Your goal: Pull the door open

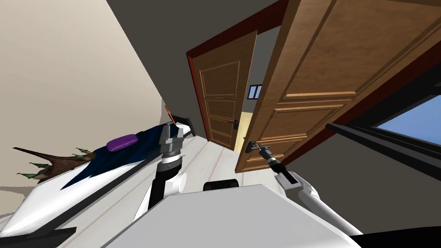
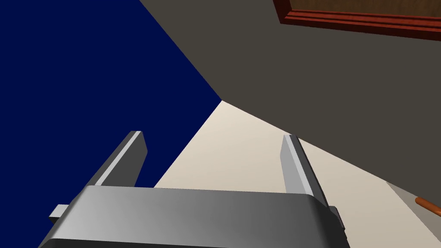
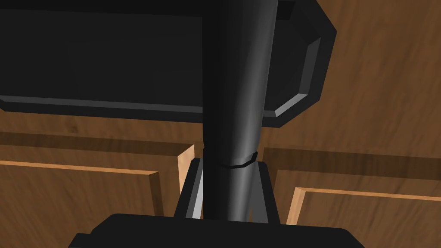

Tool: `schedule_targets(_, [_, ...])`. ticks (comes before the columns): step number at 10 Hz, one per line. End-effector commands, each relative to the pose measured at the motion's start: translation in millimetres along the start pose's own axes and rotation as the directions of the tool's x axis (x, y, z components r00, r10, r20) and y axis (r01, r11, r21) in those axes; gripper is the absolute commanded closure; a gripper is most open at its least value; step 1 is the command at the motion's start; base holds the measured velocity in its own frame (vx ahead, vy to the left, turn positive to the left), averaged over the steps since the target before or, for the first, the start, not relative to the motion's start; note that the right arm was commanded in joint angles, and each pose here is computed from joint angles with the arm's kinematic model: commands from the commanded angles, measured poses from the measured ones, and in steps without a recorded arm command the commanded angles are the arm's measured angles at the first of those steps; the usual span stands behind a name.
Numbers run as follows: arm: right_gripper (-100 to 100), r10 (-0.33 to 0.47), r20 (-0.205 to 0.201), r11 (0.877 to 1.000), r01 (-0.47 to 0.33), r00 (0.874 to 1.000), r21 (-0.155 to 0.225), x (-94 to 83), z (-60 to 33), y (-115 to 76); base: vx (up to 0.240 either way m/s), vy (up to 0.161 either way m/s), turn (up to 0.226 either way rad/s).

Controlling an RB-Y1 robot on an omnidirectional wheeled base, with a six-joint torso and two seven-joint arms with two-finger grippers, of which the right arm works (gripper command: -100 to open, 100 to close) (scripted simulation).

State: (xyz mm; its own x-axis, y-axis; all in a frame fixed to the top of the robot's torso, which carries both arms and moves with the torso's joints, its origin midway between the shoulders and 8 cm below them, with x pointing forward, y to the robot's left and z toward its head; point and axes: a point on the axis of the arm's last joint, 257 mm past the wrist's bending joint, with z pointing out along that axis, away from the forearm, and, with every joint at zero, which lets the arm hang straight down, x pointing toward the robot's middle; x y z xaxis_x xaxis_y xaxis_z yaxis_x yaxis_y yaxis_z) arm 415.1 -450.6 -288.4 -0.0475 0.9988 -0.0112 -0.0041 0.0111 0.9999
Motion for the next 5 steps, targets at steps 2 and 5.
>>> schedule_targets(2, [100, 0.008, -0.033, 1.0, -0.008, 0.999, 0.004, 6.5, -11.2, -4.6, -0.175, -0.07, 0.081])
schedule_targets(5, [100, 0.005, -0.04, 1.0, -0.005, 0.999, 0.007, 3.1, -16.4, -4.7, -0.154, -0.068, 0.094])
